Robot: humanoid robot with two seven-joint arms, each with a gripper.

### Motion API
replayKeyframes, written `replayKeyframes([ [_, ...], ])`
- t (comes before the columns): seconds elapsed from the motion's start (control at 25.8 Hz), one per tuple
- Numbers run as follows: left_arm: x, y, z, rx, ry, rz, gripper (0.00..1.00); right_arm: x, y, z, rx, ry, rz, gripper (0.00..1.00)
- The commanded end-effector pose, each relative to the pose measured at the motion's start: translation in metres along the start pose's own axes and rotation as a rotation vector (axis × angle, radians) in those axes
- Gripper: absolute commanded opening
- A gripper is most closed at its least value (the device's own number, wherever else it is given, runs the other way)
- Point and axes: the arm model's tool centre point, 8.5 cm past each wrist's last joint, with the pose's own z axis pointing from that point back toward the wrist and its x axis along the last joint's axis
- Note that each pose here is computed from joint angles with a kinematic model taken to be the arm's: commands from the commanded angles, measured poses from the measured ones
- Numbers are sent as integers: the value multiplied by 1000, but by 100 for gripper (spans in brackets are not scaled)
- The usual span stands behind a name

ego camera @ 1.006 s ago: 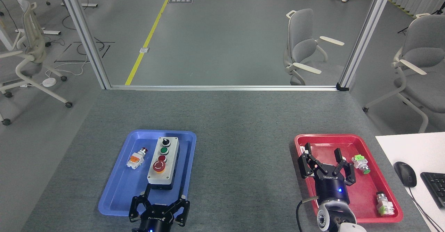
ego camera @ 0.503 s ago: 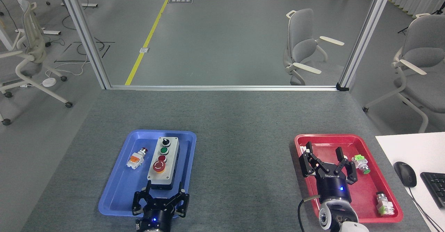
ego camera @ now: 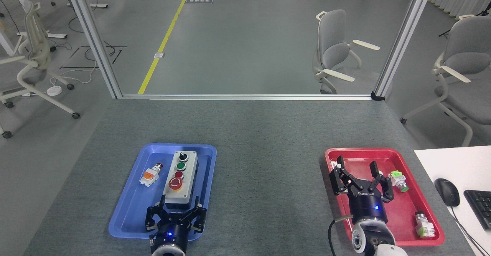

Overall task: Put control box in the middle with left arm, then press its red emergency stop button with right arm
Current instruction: 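Grasp the gray control box's near end with the left gripper, then drag the control box out of the blue tray toward the table middle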

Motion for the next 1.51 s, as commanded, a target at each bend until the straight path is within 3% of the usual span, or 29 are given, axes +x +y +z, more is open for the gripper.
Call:
replayKeyframes([
  [0.0,-2,-1,-7,-10,7,4,99,1,-1,-1,-3,-2,-1,99],
  [0.54,-12,-8,-19,-44,30,9,99,3,-2,-2,-8,-5,-7,99],
  [1.24,-13,-2,-48,-81,39,54,98,4,-2,-2,-10,-5,-8,99],
  [1.32,-13,-3,-50,-87,38,62,92,4,-1,-1,-8,-4,-8,99],
  [1.47,-13,-2,-53,-90,37,61,69,3,-1,0,-7,-4,-6,99],
])
